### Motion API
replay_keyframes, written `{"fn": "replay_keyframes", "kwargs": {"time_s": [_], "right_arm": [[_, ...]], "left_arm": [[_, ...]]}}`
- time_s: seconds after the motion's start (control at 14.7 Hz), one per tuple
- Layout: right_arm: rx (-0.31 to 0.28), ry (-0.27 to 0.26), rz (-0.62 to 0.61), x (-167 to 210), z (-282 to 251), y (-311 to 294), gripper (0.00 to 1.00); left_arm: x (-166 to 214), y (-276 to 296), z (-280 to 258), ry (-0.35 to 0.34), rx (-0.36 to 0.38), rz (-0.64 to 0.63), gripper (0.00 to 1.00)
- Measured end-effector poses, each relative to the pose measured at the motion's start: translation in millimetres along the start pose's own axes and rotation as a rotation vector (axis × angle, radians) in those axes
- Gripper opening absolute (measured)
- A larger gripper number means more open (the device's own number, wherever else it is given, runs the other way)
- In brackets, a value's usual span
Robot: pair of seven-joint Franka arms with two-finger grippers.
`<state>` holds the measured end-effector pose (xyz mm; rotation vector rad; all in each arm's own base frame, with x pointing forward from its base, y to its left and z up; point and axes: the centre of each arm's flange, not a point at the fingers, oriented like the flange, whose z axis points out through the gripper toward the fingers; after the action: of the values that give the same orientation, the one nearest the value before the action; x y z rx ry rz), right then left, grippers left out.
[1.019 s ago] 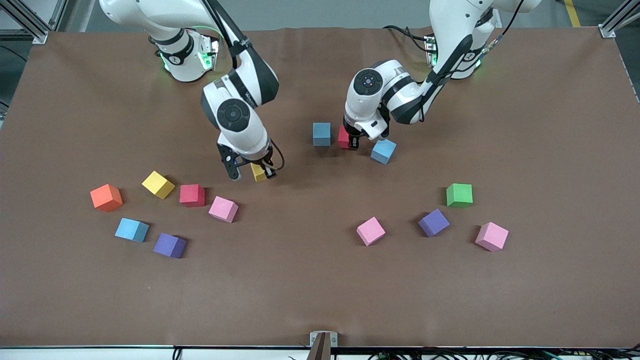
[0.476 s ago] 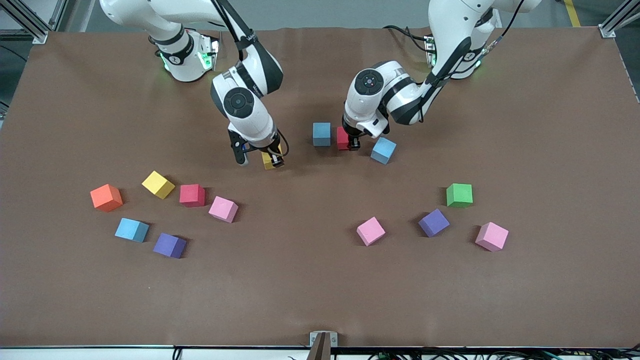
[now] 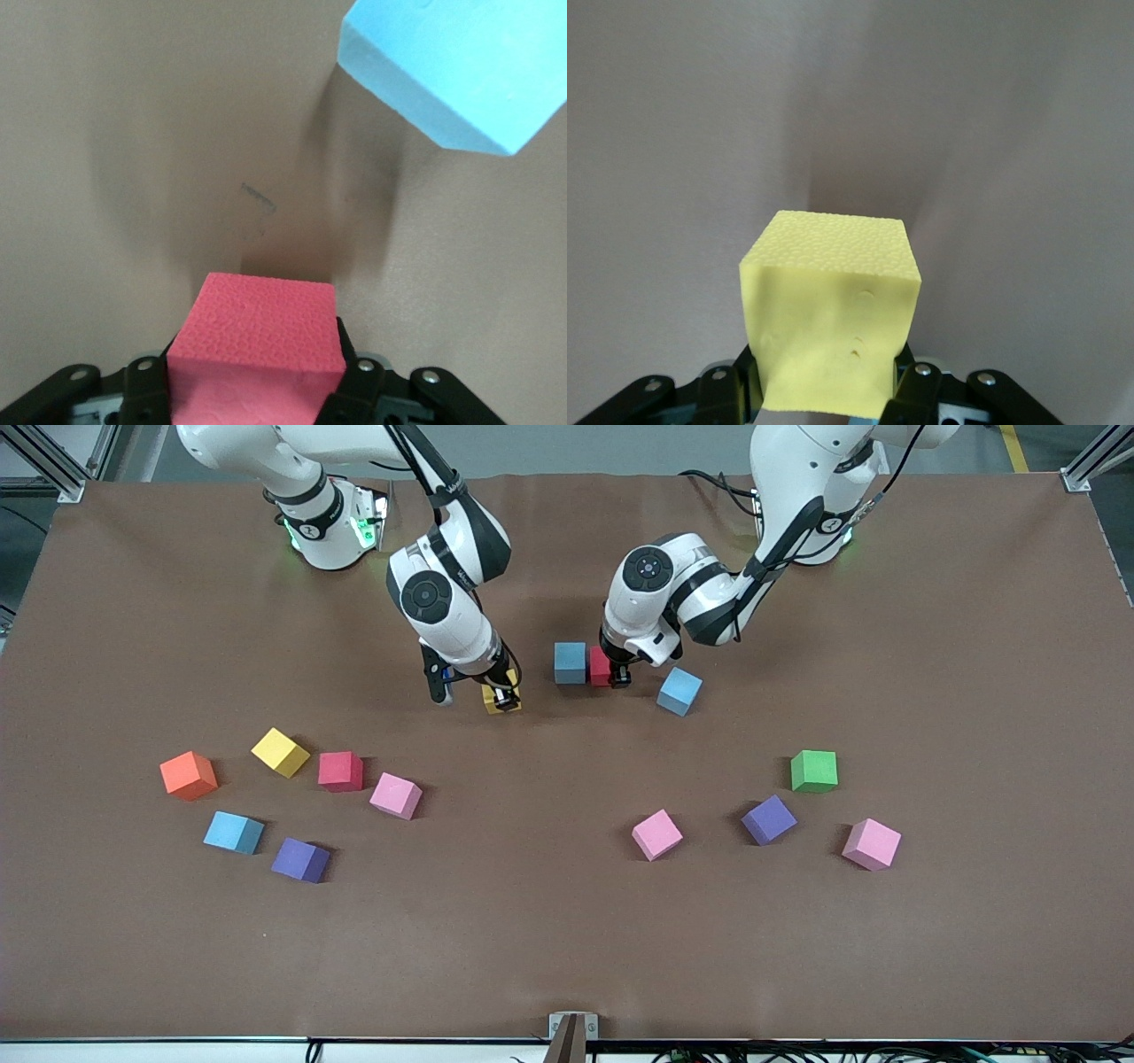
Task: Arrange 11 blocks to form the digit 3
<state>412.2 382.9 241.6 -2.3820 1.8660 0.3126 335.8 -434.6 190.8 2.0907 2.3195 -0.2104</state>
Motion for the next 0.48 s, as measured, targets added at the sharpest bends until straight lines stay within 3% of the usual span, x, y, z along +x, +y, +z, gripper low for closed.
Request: {"fn": "replay_keyframes", "kwargs": {"time_s": [0.48], "right_arm": [[-0.001, -0.03, 0.041, -1.5, 4.1, 4.4, 0.54]], "left_arm": [[-4.5, -8.1, 2.8, 0.002, 0.004, 0.014, 0.6]]}}
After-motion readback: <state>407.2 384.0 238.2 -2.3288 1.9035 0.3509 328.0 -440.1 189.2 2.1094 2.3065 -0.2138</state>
